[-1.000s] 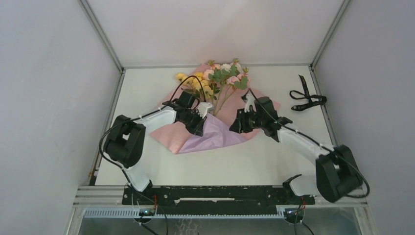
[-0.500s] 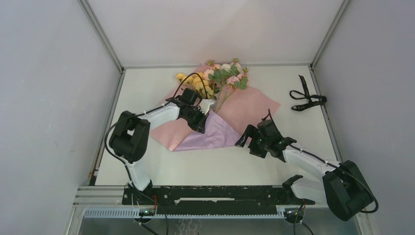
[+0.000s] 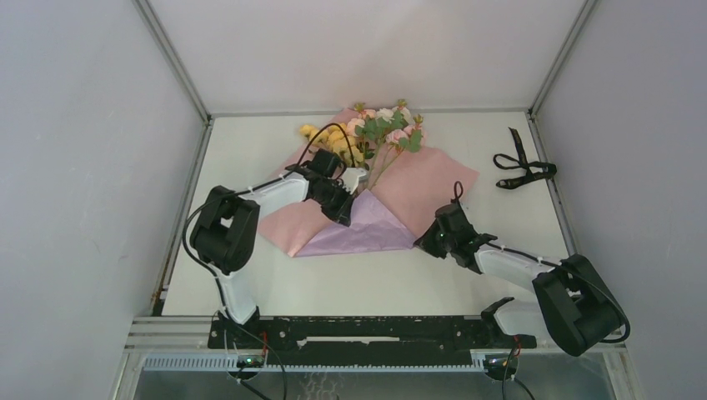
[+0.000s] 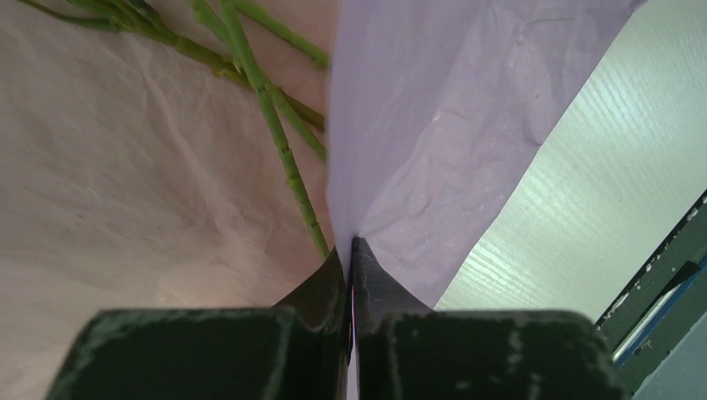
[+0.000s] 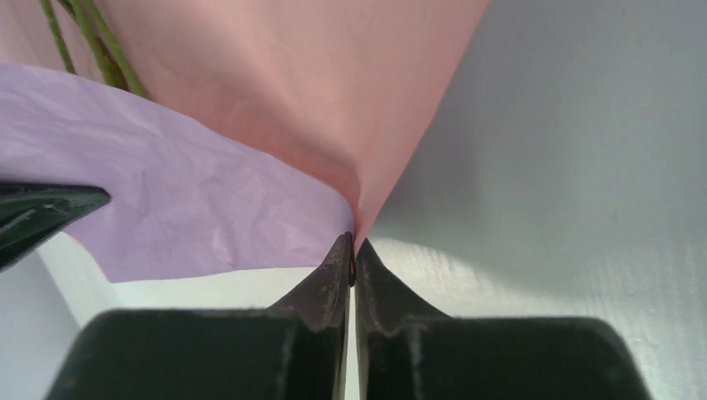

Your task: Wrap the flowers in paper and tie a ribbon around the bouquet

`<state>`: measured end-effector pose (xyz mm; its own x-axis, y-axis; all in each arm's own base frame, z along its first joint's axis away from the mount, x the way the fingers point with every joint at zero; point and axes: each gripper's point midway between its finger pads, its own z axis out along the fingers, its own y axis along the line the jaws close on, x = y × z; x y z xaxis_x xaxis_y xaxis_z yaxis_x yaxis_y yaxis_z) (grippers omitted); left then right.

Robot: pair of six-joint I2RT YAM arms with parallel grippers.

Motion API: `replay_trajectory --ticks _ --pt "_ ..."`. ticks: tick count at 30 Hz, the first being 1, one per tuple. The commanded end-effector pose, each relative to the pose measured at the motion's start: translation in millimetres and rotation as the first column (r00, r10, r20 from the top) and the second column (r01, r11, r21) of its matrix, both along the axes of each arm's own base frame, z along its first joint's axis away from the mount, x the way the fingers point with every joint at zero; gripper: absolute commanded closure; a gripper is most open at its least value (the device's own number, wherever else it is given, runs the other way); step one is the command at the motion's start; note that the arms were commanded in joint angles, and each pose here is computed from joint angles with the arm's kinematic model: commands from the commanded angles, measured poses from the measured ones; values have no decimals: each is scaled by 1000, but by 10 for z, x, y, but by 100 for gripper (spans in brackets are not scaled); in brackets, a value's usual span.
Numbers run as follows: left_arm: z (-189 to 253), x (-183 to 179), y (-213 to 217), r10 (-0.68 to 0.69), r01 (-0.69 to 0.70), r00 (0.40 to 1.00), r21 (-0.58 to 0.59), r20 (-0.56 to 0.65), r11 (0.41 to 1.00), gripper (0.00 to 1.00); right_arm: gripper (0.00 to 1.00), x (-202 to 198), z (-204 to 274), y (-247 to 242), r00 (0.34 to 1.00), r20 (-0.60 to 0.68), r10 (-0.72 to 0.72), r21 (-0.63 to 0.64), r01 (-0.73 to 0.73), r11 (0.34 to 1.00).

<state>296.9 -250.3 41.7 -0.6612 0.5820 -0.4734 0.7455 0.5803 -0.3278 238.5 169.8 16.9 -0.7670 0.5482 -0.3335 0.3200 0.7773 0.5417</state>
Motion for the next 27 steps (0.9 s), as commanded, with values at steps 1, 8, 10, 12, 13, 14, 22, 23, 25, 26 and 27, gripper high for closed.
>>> replay_trajectory --ticks 1,8,10,12,13,14,22,23,25,26,27 --pt "181 252 -119 54 -53 997 -16 46 998 96 97 154 160 118 995 93 35 37 -39 999" --pt "-67 408 -30 137 -137 990 104 7 985 100 100 152 345 16 977 169 128 -263 -80 962" --pt "-137 411 -18 153 -150 988 125 -13 981 100 100 200 518 8 964 219 153 -335 -73 940" --pt "-187 423 -11 172 -167 985 139 -22 976 100 100 223 632 38 947 250 199 -401 -86 912" --pt "-217 425 -4 181 -175 983 148 -28 973 100 100 236 677 55 939 258 229 -441 -97 892" --pt "-237 425 -2 184 -177 982 154 -35 972 100 100 242 715 101 927 265 264 -478 -111 871" --pt "-334 408 32 205 -192 977 183 -53 964 100 62 350 874 643 871 333 362 -398 -218 891" --pt "-329 401 22 202 -190 978 178 -57 966 100 52 324 810 648 889 324 322 -340 -208 917" --pt "-307 399 1 200 -188 978 166 -59 968 100 37 276 640 660 921 302 246 -226 -181 957" --pt "-292 399 -12 198 -186 978 157 -60 970 100 27 236 541 661 938 275 209 -185 -162 969" --pt "-277 402 -25 198 -188 978 148 -59 971 100 21 211 468 670 947 253 200 -176 -158 972"
